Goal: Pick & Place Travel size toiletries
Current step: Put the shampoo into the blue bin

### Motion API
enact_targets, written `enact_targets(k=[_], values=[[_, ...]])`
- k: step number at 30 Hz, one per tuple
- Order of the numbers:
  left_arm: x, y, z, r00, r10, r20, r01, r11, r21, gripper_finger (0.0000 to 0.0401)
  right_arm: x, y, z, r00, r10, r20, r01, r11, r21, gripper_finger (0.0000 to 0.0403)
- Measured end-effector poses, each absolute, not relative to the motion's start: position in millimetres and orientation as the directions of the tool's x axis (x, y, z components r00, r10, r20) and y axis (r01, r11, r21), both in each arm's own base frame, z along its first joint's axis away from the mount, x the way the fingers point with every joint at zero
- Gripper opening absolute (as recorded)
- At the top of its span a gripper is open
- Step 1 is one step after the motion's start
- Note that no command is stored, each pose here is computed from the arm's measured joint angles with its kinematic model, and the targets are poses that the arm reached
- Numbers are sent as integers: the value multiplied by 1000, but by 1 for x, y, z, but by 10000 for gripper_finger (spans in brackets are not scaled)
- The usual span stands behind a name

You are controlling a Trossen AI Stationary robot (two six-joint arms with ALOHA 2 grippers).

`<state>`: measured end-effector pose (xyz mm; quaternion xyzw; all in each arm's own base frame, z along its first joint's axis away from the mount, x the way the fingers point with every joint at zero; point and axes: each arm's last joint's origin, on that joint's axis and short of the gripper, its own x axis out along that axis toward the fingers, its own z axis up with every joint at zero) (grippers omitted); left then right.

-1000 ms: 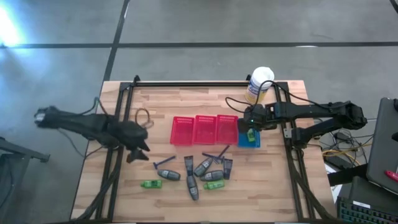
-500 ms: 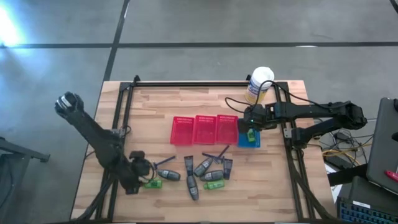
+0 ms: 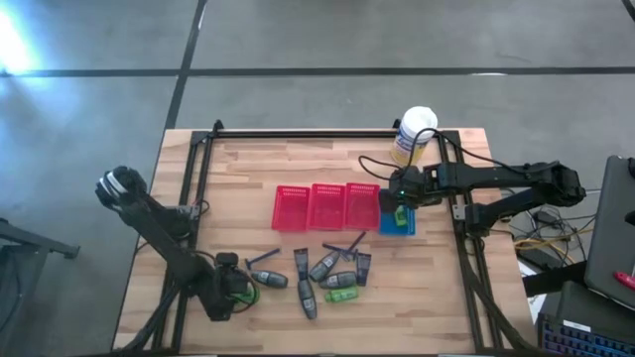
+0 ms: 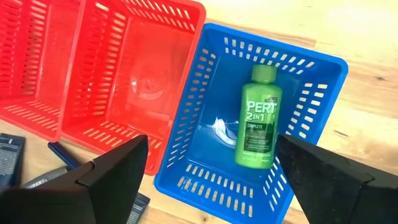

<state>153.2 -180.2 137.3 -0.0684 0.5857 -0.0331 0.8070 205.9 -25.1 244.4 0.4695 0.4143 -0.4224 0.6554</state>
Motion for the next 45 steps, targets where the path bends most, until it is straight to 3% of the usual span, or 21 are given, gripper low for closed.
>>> enact_targets(k=[5,10,14,21,27,33,39,45], values=[[154,-181,146,326,-143,-934,37,990,-139,226,208,-24,245,322,-135,-937,933,213,290,358],[151,-177,160,353,-174,-919,74,985,-158,153,219,-23,249,445,-62,-893,873,251,418,346],[147,-166,177,371,-161,-914,43,987,-156,153,232,-22,257,588,31,-808,778,252,575,336],[153,-117,224,638,59,-768,-127,991,-30,153,267,-22,268,803,89,-590,563,215,798,342],[185,-66,236,691,195,-697,-166,980,109,153,302,-16,254,828,173,-534,493,230,839,359],[226,-24,246,815,156,-558,-161,986,40,153,338,-9,261,836,198,-512,441,313,841,351],[245,-18,241,802,165,-574,-116,986,121,152,360,-12,271,850,194,-490,407,350,844,335],[269,-21,250,825,163,-542,-111,986,128,151,370,-14,257,816,234,-529,455,305,837,330]])
